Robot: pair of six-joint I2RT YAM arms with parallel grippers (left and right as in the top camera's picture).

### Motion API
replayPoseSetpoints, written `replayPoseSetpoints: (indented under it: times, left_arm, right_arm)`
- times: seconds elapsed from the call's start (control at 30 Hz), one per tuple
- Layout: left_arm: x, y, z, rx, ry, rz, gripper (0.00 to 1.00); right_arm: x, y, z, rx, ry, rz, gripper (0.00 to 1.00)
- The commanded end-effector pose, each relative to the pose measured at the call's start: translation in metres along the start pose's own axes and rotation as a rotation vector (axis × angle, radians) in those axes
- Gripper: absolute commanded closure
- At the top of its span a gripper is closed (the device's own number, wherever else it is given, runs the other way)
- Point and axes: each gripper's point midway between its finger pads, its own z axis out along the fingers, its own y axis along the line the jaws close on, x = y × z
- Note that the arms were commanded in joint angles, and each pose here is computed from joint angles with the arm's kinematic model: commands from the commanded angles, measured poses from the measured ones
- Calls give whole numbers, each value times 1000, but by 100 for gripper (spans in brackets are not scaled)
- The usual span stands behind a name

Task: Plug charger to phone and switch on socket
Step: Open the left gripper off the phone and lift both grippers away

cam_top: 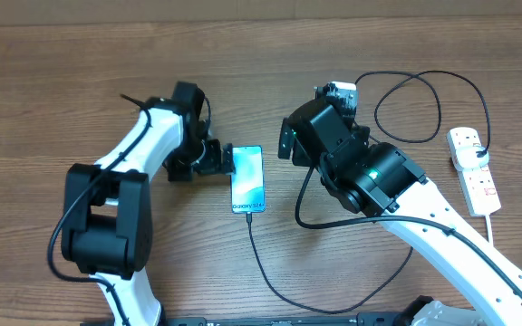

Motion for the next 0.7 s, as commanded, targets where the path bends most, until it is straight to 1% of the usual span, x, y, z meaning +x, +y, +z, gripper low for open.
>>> replayPoseSetpoints:
  times: [0.0,0.13,0.2,0.33,0.43,0.5,0.67]
  left_arm:
    - [-32,-2,-93,-77,-281,23,0]
    - [-18,-11,-165,-83,-472,55,0]
    - [-4,-10,-199,-111,-567,64,0]
    - [29,4,-252,-199,-718,59,0]
    - [50,18,-274,-245,-774,36,0]
    - [62,22,-280,-247,-784,33,0]
    - [71,23,-285,-236,-795,35,0]
  right_arm:
    - [-2,-7,-7,20,5,10,0]
    - [8,-36,-8,108,62,137,0]
    - [12,-60,-8,179,91,229,0]
    - [17,-115,-11,337,138,396,0]
    - [13,-154,-12,431,146,496,0]
    - [9,-180,-12,480,139,578,0]
    - [7,-242,-17,572,132,824,0]
